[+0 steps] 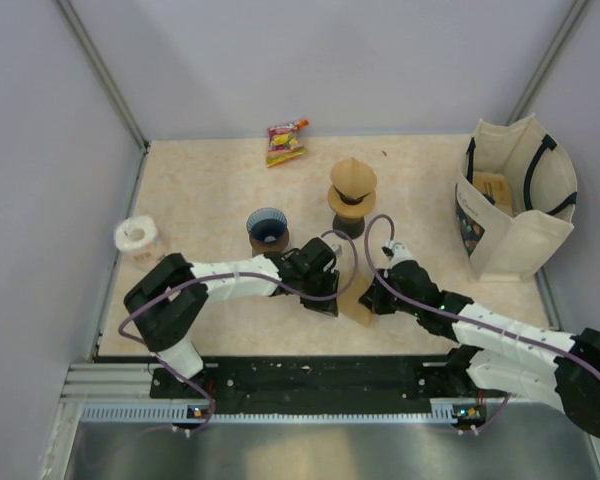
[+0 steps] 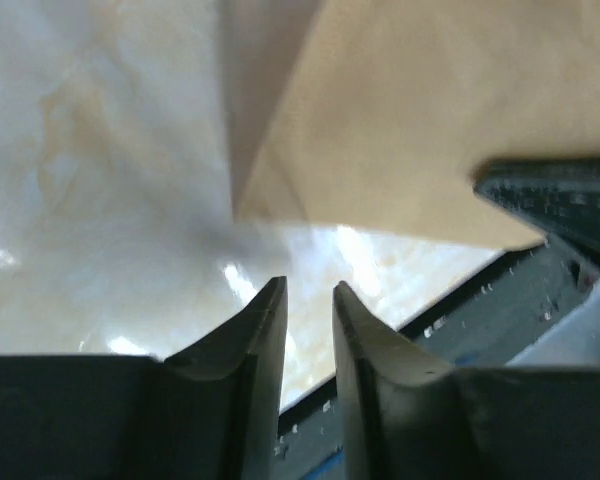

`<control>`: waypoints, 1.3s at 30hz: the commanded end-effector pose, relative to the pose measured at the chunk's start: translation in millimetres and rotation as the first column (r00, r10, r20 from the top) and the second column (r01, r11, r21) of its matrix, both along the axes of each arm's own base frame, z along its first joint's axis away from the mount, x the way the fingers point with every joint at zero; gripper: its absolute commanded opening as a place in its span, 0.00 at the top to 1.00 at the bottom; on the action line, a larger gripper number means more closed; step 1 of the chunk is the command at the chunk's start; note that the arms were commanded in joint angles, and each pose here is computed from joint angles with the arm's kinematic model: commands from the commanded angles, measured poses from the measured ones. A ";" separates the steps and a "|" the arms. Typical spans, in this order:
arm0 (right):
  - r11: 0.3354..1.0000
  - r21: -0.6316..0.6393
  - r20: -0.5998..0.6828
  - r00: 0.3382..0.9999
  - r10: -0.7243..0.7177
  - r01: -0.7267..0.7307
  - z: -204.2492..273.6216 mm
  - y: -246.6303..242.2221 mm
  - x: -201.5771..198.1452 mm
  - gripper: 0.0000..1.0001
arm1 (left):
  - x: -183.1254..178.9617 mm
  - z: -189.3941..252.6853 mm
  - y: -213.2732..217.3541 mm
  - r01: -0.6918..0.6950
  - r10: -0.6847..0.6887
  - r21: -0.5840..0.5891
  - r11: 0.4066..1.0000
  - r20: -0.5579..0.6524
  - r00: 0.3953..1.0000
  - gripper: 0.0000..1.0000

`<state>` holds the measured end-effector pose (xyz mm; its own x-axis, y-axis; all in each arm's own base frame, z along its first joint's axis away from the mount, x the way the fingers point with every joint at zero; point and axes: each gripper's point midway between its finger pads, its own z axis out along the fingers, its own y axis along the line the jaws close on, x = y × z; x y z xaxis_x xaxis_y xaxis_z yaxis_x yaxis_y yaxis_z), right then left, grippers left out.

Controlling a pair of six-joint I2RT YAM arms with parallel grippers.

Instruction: Place the coffee filter in the dripper

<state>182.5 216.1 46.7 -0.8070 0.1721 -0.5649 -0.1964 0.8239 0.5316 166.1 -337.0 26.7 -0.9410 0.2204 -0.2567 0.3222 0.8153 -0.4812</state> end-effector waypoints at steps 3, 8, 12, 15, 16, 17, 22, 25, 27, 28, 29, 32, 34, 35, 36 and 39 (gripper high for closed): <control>0.957 -0.166 0.340 0.898 0.281 -0.237 72.2 5.1 21.5 1.00 | 6.7 110.9 8.4 0.032 0.005 -0.163 0.986 0.224 0.975 0.40; 0.786 -0.413 0.492 0.614 0.618 -0.460 97.1 14.3 12.3 1.00 | 26.8 169.4 54.7 -0.107 0.171 -0.175 0.979 0.407 0.897 0.18; 0.559 -0.569 0.577 0.192 0.794 -0.603 121.6 36.6 -14.9 1.00 | 34.8 196.0 89.1 -0.205 0.275 -0.207 0.957 0.419 0.865 0.02; 0.407 -0.670 0.586 -0.105 0.803 -0.621 147.0 46.7 -37.0 1.00 | 37.4 205.3 101.5 -0.226 0.307 -0.238 0.944 0.396 0.865 0.01; 0.362 -0.693 0.570 -0.167 0.804 -0.624 149.7 47.9 -42.1 1.00 | 33.9 206.8 99.1 -0.201 0.290 -0.261 0.944 0.369 0.883 0.01; 0.334 -0.709 0.565 -0.216 0.797 -0.621 157.6 50.3 -45.0 1.00 | 32.7 207.9 96.0 -0.181 0.275 -0.279 0.943 0.348 0.896 0.01; 0.124 -0.754 0.443 -0.359 0.821 -0.646 152.6 58.4 -58.9 1.00 | 26.9 207.4 78.8 -0.071 0.167 -0.299 0.952 0.311 0.936 0.01; 0.051 -0.769 0.380 -0.392 0.838 -0.637 147.1 65.0 -54.1 1.00 | 23.6 211.7 68.8 -0.010 0.111 -0.321 0.947 0.300 0.948 0.01; 0.019 -0.777 0.365 -0.426 0.828 -0.629 147.2 68.5 -54.6 1.00 | 22.5 214.2 65.8 0.015 0.090 -0.330 0.944 0.302 0.949 0.01; 0.009 -0.783 0.362 -0.444 0.819 -0.622 148.2 70.4 -55.1 1.00 | 20.9 215.4 64.4 0.033 0.076 -0.335 0.942 0.307 0.949 0.01; -0.002 -0.790 0.356 -0.462 0.812 -0.613 148.3 71.0 -55.2 1.00 | 19.7 215.4 63.9 0.045 0.065 -0.337 0.940 0.308 0.949 0.01; -0.019 -0.792 0.339 -0.466 0.817 -0.610 146.3 71.2 -53.8 1.00 | 14.4 216.8 60.9 0.094 0.023 -0.351 0.932 0.317 0.948 0.01; -0.027 -0.792 0.325 -0.458 0.827 -0.610 143.8 70.5 -51.9 1.00 | 4.3 219.2 52.9 0.166 -0.040 -0.392 0.905 0.311 0.950 0.01; -0.026 -0.791 0.326 -0.457 0.828 -0.611 144.3 70.7 -51.7 1.00 | -1.4 217.9 48.7 0.203 -0.077 -0.409 0.890 0.304 0.950 0.01; -0.030 -0.789 0.325 -0.459 0.827 -0.613 143.5 71.3 -52.1 1.00 | -3.5 216.0 47.5 0.219 -0.095 -0.413 0.884 0.299 0.950 0.01; -0.033 -0.784 0.333 -0.464 0.821 -0.620 144.3 72.8 -53.7 1.00 | -0.4 202.8 45.0 0.215 -0.110 -0.383 0.898 0.279 0.954 0.01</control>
